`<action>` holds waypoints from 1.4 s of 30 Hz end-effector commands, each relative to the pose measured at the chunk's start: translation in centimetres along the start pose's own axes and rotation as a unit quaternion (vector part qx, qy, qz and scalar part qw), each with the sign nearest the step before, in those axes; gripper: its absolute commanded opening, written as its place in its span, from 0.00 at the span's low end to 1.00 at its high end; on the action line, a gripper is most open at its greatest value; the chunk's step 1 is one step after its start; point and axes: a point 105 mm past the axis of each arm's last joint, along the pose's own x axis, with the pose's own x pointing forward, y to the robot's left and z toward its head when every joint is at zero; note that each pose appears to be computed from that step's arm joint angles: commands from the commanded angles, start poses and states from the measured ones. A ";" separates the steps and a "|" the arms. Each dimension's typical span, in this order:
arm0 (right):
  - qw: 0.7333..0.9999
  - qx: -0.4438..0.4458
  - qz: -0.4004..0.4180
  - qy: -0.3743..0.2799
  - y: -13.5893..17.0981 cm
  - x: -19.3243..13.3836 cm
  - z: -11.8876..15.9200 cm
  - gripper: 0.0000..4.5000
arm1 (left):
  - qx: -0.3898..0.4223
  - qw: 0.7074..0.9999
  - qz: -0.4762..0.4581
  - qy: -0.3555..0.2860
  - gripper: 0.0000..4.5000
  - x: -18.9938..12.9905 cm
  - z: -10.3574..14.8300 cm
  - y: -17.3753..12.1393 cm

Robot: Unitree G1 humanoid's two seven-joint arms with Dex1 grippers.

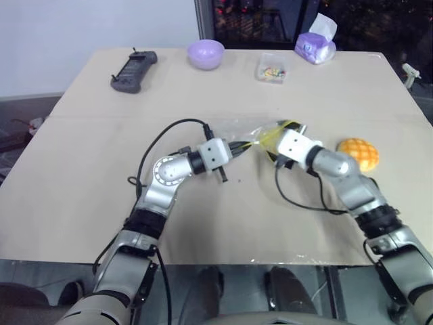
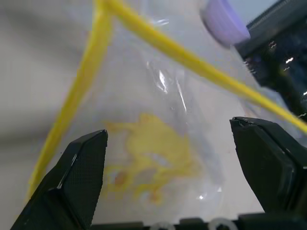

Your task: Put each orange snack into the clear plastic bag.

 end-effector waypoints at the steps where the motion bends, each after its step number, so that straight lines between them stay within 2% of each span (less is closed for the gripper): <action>1: 0.996 0.062 0.036 -0.051 -1.1 -3.1 2.5 0.99 | 0.015 1.000 0.016 -0.013 0.00 -0.2 0.8 0.7; 3: 0.992 0.102 0.043 -0.054 -2.1 -5.3 2.5 0.99 | 0.014 1.000 0.014 -0.015 0.00 -0.2 0.8 0.6; 5: 0.989 0.142 0.011 -0.029 -3.8 -6.8 1.1 0.99 | 0.013 1.000 0.013 -0.016 0.00 -0.1 0.9 0.5; 8: 0.980 0.187 -0.067 0.017 -6.4 -8.8 -2.2 0.99 | 0.010 1.000 0.011 -0.018 0.00 -0.1 0.9 0.3; 12: 0.947 0.255 -0.171 0.093 -8.5 -11.7 -7.9 0.99 | 0.009 1.000 0.009 -0.019 0.00 0.1 0.9 0.2; 18: 0.892 0.360 -0.207 0.179 -6.5 -14.0 -13.5 0.99 | 0.010 1.000 0.007 -0.020 0.00 0.1 0.9 0.2; 21: 0.858 0.417 -0.210 0.215 -4.9 -14.6 -15.5 0.99 | 0.011 1.000 0.007 -0.019 0.00 0.1 0.9 0.3; 24: 0.842 0.430 -0.215 0.246 -4.2 -15.0 -16.8 0.99 | 0.012 1.000 0.008 -0.019 0.00 0.1 0.9 0.4; 27: 0.839 0.442 -0.210 0.240 -4.0 -14.9 -16.7 0.84 | 0.013 1.000 0.008 -0.019 0.00 0.1 0.9 0.5; 31: 0.835 0.458 -0.196 0.233 -3.4 -14.5 -16.3 0.54 | 0.012 1.000 0.007 -0.021 0.00 0.2 1.0 0.5; 33: 0.837 0.457 -0.193 0.231 -3.4 -14.5 -16.1 0.35 | 0.012 1.000 0.007 -0.021 0.00 0.3 1.0 0.5; 37: 0.864 0.432 -0.174 0.191 -4.2 -13.8 -14.2 0.04 | 0.012 1.000 0.007 -0.021 0.00 0.3 1.0 0.5; 42: 0.927 0.358 -0.089 0.065 -5.1 -11.5 -7.2 0.02 | 0.014 1.000 0.005 -0.023 0.00 0.4 1.0 0.4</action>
